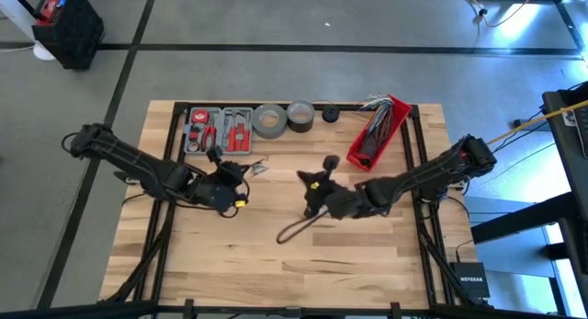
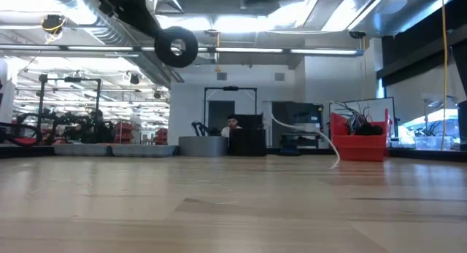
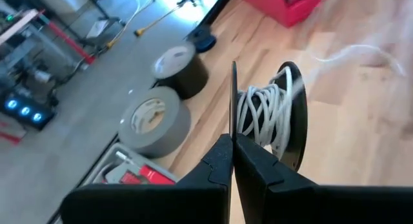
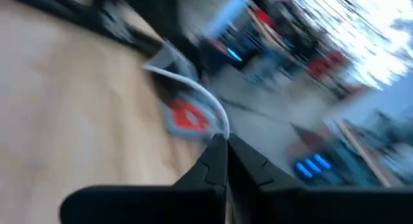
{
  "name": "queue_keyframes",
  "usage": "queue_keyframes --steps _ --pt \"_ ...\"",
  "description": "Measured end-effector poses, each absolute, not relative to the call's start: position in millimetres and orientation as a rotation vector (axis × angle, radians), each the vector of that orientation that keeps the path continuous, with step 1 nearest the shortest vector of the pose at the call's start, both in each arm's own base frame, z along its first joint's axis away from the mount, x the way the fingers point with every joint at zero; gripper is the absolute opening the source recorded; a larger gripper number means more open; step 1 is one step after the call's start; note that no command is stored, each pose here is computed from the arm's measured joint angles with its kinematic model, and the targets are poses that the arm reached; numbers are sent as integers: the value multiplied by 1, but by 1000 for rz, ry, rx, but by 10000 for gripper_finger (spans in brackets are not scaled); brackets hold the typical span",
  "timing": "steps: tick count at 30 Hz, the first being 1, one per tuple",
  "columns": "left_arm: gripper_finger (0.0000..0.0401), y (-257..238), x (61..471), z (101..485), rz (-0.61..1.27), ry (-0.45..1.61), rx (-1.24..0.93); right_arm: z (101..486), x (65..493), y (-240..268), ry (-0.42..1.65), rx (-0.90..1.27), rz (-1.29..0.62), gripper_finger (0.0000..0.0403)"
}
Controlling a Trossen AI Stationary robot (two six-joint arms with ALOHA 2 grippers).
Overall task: Coil cords
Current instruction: Uncoil the white wire from the spool
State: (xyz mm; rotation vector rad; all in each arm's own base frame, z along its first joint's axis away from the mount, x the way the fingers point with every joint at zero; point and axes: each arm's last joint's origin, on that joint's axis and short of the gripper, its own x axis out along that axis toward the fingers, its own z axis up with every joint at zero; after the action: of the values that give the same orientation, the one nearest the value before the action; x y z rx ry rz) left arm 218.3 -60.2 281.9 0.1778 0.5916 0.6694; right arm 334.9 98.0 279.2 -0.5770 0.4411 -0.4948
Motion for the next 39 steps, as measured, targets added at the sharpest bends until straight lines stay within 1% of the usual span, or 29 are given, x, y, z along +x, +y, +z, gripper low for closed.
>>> queue_keyframes --steps 4,8,11,14,18,21,25,28,30,34,36,39 --pt "5 -52 221 282 721 576 134 279 343 108 363 -536 -234 5" --pt "5 -48 221 284 788 538 135 267 349 112 383 -542 -20 5" --pt "5 -50 221 285 797 520 138 253 355 110 425 -547 42 5" --pt "5 -54 222 287 778 501 146 239 360 99 507 -551 49 5" --pt "5 -61 224 290 738 475 176 221 364 76 646 -493 -22 5" --pt "5 -68 223 291 695 474 215 213 360 57 769 -438 -117 5" --pt "5 -76 221 291 646 483 235 203 346 34 947 -403 -336 5" --pt "5 -79 220 291 579 509 225 206 332 21 1011 -403 -543 5" --pt "5 -79 220 290 543 526 215 211 325 16 1002 -376 -658 5" --pt "5 -79 218 286 508 576 202 216 319 14 950 -293 -776 7" --pt "5 -79 216 284 487 609 199 217 319 14 937 -275 -792 16" --pt "5 -79 215 282 457 641 183 216 319 15 943 -253 -769 49"
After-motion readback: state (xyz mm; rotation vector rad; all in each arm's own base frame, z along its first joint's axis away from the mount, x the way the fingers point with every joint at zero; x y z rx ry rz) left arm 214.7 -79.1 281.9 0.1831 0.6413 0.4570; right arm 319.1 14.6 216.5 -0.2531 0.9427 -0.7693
